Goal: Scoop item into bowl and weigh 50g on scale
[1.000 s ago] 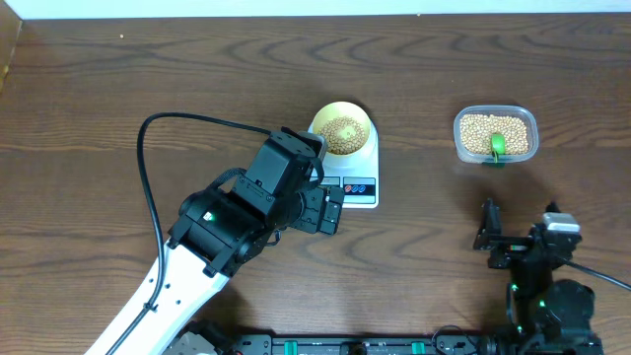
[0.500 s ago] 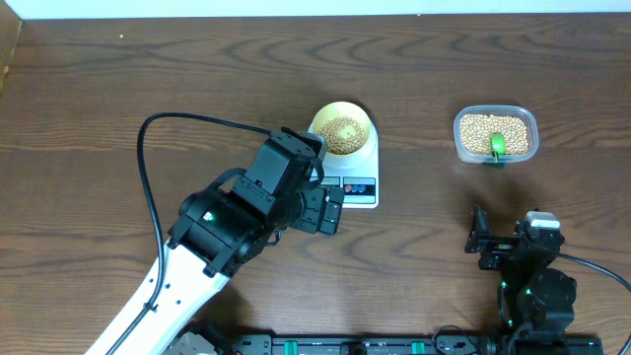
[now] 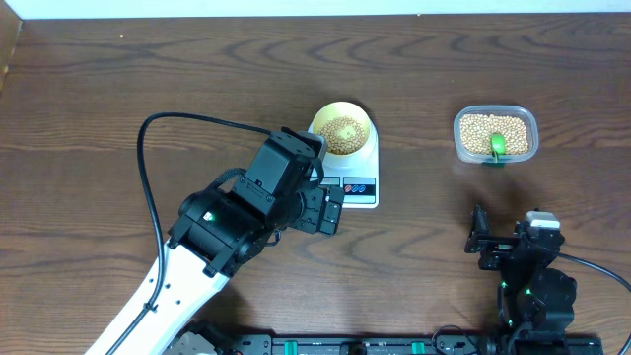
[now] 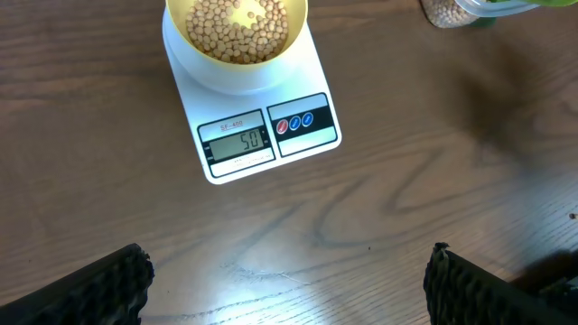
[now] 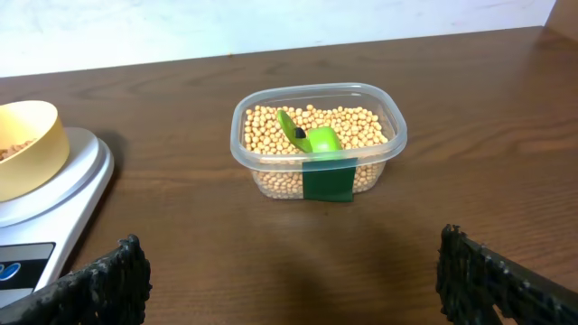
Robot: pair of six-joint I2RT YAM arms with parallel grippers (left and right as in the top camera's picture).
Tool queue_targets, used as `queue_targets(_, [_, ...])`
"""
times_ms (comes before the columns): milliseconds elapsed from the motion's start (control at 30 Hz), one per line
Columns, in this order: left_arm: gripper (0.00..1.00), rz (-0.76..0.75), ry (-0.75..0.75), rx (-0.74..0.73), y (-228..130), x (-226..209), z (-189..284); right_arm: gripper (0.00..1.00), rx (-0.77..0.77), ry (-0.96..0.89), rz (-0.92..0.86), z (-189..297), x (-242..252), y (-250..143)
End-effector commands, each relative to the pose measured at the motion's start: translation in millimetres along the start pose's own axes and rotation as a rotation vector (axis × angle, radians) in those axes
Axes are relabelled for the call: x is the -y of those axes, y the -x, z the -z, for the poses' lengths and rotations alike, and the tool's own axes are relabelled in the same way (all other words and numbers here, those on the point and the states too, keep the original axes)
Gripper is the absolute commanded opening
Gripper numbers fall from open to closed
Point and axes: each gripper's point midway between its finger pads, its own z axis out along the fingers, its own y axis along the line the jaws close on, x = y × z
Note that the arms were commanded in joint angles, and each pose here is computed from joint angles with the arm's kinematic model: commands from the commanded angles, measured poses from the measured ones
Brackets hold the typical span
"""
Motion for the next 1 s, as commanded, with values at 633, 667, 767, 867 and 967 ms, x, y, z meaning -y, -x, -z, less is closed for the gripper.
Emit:
queue_targets(633, [0.93, 0.003, 0.018, -0.027, -5.4, -3.9, 3.7, 0.99, 0.002, 0.001, -0.002, -0.5, -0.6, -1.2])
queue_targets(667, [0.94, 0.002, 0.013, -0.012, -1.8, -2.7, 3.8, 0.99, 0.002, 0.001, -0.002, -0.5, -0.6, -1.2])
queue_targets(767, [0.94, 0.001, 0.045, 0.083, 15.0, -7.7, 13.1, 0.99, 0.002, 0.001, -0.002, -0.5, -0.6, -1.2])
queue_targets(867, [0.98, 0.018, 0.131, 0.234, 35.4, -25.0, 40.0, 0.99, 0.002, 0.001, -0.002, -0.5, -0.6, -1.2])
queue_targets(967, [0.98, 0.080, 0.171, 0.365, 43.5, -47.6, 77.7, 0.99, 0.002, 0.001, -0.002, -0.5, -0.6, -1.2])
